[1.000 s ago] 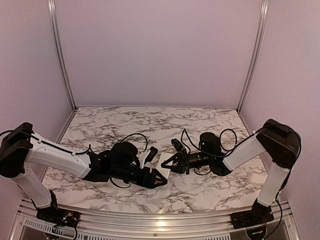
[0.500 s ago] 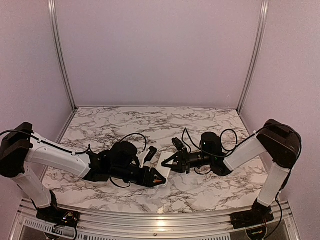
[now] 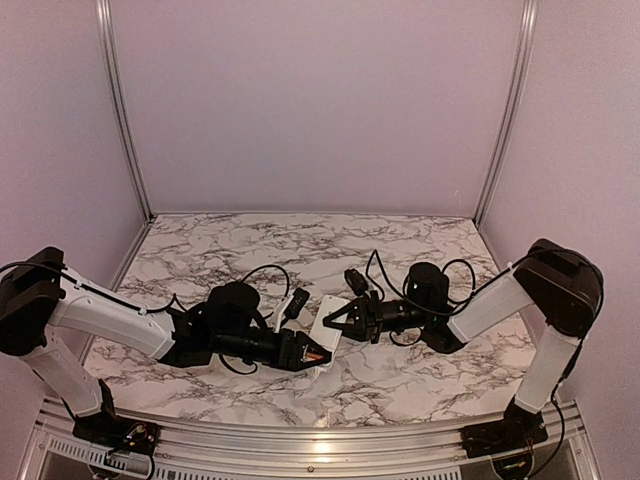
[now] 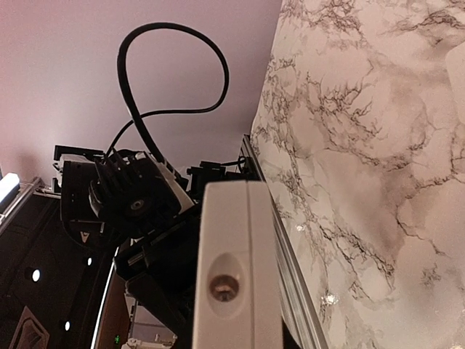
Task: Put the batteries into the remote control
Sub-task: Load the battery into the battery compartment.
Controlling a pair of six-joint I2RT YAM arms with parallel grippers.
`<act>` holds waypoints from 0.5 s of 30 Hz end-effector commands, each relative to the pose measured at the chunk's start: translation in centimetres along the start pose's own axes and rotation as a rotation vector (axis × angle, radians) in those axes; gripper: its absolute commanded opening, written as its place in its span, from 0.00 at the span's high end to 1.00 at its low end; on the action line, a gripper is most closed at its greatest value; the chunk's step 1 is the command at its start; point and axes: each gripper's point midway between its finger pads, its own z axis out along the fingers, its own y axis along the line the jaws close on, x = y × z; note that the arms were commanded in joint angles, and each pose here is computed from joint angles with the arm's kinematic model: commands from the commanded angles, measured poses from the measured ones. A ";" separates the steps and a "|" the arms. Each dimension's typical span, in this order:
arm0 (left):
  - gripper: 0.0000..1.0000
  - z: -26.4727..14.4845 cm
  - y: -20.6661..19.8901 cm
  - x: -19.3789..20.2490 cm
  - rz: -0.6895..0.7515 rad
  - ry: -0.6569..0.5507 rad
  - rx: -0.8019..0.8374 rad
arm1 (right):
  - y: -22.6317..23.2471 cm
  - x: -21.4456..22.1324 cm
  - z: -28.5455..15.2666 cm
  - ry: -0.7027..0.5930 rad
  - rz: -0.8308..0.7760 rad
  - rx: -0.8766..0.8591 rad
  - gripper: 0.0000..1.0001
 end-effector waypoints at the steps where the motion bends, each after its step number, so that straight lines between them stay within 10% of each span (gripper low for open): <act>1: 0.65 -0.8 -1.1 0.4 0.002 0.010 0.077 | 3.1 -0.6 -0.2 -0.013 -0.073 -0.076 1.00; 15: 0.79 -0.9 1.3 0.0 0.006 0.013 -0.035 | 3.5 -0.7 -0.2 -0.010 -0.082 -0.076 1.00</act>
